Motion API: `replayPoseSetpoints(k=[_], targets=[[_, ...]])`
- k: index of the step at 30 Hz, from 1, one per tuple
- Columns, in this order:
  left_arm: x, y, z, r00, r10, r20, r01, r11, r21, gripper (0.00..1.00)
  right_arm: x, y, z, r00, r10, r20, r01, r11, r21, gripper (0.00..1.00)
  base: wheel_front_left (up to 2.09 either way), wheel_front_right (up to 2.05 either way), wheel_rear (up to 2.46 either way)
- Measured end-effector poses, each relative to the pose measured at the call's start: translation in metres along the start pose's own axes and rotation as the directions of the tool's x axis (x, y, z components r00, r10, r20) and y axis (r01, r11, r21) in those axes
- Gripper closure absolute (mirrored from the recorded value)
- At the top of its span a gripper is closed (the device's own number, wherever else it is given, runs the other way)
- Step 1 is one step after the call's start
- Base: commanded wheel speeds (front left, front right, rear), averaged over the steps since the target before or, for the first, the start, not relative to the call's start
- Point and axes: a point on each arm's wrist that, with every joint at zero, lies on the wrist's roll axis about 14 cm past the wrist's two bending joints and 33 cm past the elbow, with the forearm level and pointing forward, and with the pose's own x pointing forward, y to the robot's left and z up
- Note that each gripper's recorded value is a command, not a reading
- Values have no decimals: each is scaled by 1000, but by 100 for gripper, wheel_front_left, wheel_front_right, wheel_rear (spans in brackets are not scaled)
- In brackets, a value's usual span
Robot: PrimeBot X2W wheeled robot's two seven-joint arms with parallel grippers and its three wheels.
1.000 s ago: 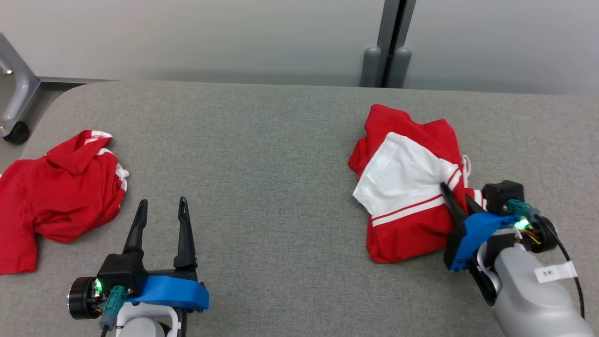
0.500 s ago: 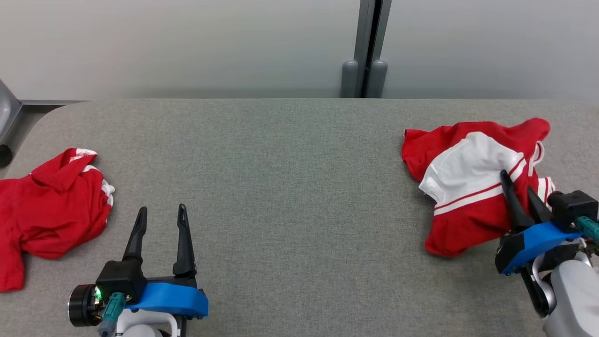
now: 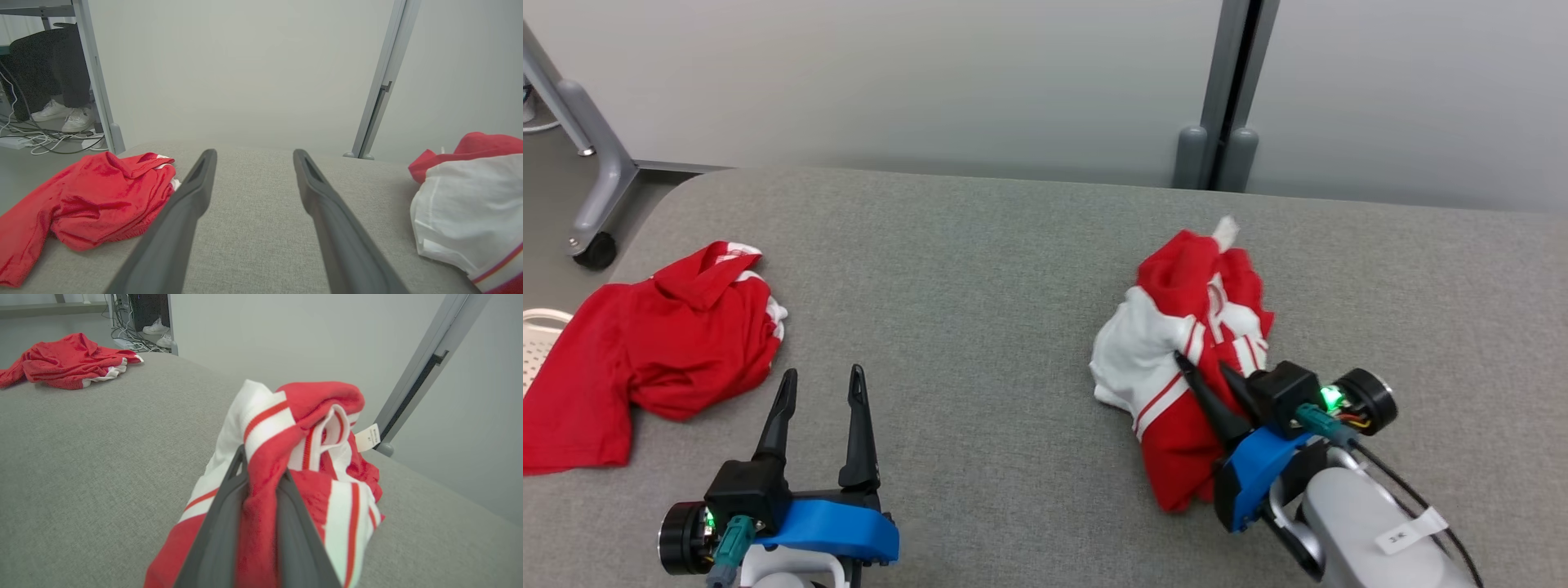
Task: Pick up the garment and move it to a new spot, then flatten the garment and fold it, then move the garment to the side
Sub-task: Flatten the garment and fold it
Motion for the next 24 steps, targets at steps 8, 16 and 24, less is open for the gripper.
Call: replayPoseSetpoints(k=[8,16,24], targets=[[-11,15,0,999,52,-4,-52,999,-4,0,22,93,-5,965,260,-40,-261,965,-22,100,0,0,0],[-19,22,-3,997,77,-12,-77,997,-10,0,14,156,-6,907,419,-47,-420,908,2,0,0,0,0],[-18,17,-5,998,65,-17,-65,998,-13,0,10,142,24,932,355,70,-359,932,57,0,0,0,0]])
